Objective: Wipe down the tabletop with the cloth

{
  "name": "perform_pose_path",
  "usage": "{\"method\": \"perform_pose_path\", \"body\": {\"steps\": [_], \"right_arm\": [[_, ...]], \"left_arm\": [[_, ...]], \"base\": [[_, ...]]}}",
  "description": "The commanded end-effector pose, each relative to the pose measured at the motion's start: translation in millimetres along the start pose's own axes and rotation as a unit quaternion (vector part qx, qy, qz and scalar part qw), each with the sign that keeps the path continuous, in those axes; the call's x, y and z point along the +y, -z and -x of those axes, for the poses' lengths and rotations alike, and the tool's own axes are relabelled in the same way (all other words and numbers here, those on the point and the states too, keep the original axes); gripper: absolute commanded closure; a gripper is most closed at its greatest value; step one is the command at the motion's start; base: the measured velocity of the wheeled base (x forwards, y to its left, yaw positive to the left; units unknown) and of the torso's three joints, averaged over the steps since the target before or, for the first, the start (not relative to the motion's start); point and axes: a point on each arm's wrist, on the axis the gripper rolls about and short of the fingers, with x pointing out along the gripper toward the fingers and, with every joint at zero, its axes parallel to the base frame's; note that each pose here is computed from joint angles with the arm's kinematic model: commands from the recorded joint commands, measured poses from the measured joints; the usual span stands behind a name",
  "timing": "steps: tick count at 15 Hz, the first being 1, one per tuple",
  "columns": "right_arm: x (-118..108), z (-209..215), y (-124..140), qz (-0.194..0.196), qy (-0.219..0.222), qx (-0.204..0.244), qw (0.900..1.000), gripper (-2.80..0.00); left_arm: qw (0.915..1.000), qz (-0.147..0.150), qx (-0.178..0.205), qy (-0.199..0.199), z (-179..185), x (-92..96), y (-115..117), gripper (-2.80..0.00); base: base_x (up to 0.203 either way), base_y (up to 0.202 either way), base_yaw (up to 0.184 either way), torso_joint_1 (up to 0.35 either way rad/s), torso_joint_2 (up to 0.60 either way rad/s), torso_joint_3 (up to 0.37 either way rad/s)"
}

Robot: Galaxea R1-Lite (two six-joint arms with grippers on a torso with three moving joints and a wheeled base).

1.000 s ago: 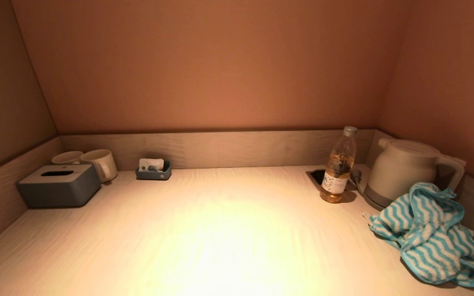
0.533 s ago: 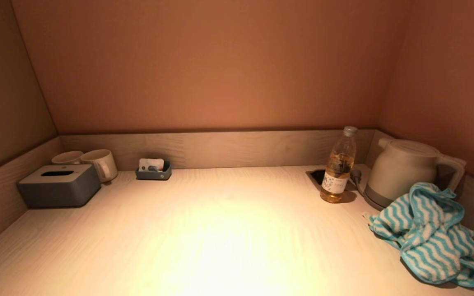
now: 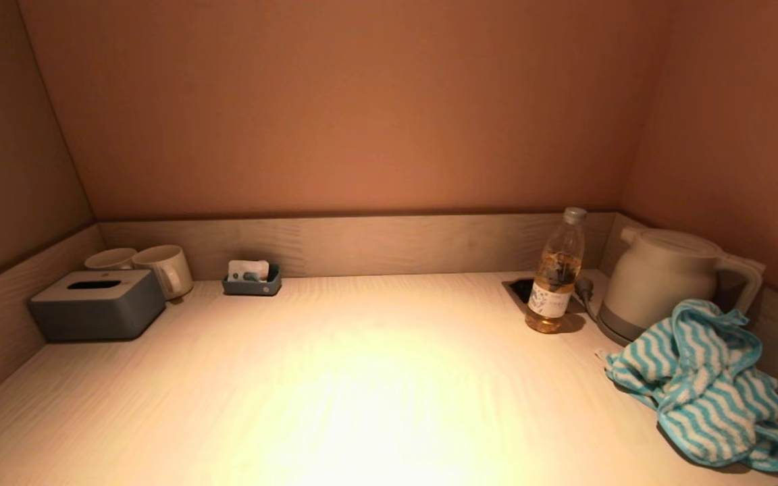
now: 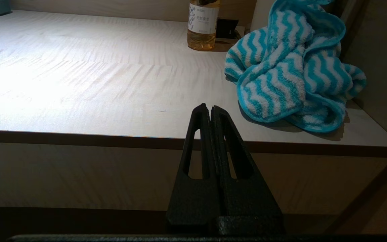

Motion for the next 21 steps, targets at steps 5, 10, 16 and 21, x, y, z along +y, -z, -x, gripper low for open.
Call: {"method": "perform_pose_path", "body": {"steps": [5,10,16,21], "right_arm": [[0.0,0.0,0.0,0.000,0.000,0.000,1.000,0.00],[0.0,0.0,0.0,0.000,0.000,0.000,1.000,0.00],[0.0,0.0,0.0,0.000,0.000,0.000,1.000,0.00],[0.0,0.0,0.0,0.000,-0.001,0.000,1.000,0.00]], "left_arm": [[1.0000,0.000,0.000,0.000,0.0,0.0,0.1,0.00],[1.0000,0.000,0.000,0.000,0.0,0.0,0.1,0.00],[1.0000,0.000,0.000,0.000,0.0,0.0,0.1,0.00],[1.0000,0.000,0.000,0.001,0.0,0.0,0.1,0.00]], "base": [[0.000,0.000,0.000,0.000,0.00,0.000],[0.000,0.000,0.000,0.000,0.00,0.000],[0.000,0.000,0.000,0.000,0.00,0.000],[0.000,0.000,0.000,0.000,0.00,0.000]]}}
